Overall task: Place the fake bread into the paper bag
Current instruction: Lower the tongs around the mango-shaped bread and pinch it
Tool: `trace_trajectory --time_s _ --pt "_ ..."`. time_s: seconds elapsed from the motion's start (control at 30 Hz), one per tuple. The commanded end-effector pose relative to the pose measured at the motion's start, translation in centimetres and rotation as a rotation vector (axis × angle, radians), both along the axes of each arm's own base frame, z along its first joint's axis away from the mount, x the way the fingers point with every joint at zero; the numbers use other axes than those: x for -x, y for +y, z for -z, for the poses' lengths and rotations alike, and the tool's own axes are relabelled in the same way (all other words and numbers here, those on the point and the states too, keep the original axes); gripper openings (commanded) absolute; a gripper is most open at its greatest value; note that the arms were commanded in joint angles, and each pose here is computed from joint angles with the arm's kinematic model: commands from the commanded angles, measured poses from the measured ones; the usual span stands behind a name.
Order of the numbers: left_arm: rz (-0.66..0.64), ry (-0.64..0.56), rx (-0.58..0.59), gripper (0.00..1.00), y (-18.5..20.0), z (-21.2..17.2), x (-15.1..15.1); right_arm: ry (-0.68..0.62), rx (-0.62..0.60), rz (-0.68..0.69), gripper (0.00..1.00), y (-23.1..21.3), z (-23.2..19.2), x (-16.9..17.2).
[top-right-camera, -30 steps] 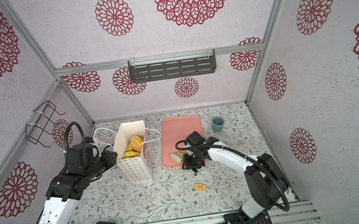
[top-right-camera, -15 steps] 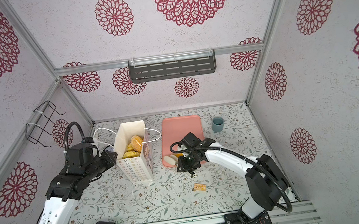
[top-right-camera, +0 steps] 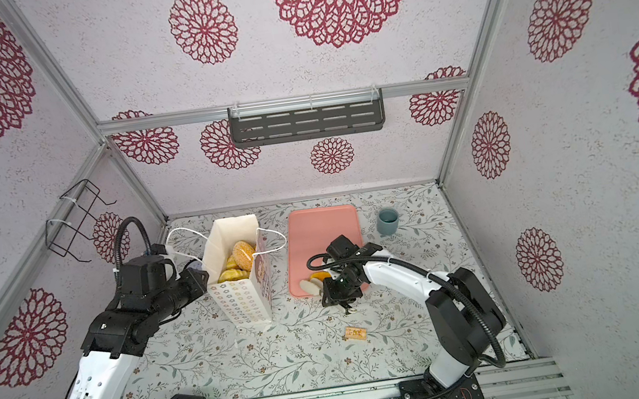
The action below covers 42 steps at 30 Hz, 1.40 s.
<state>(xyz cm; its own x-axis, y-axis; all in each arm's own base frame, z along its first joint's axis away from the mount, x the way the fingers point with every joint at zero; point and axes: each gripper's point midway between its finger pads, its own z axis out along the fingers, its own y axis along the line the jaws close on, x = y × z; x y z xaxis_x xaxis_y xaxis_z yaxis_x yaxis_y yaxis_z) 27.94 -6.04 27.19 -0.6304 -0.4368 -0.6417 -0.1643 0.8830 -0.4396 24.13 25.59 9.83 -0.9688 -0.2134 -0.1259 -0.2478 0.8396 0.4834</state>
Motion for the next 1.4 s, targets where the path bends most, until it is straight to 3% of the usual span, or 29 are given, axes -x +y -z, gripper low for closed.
trace_trajectory --time_s 0.0,0.3,0.5,0.83,1.07,1.37 --pt "-0.006 -0.04 0.006 0.22 0.1 -1.1 -0.3 -0.023 0.028 -0.005 0.35 -1.1 -0.1 -0.7" --pt "-0.004 -0.035 0.002 0.22 0.1 -1.1 -0.3 -0.062 0.046 0.046 0.34 -3.0 -0.9 -2.7" --pt "-0.003 -0.039 0.004 0.22 0.0 -1.3 -0.5 -0.118 -0.078 0.031 0.34 -1.5 -5.2 -2.8" --pt "0.001 -0.039 0.007 0.22 -0.1 -1.1 -0.6 -0.198 0.082 0.1 0.36 -6.7 -6.6 -2.4" --pt "0.003 -0.042 0.01 0.22 -0.2 -1.1 -0.9 -0.201 0.238 0.107 0.45 -10.0 -5.3 -1.7" --pt "0.005 -0.042 0.014 0.22 -0.3 -0.9 -1.0 -0.166 0.221 0.067 0.59 -9.2 -4.4 -0.9"
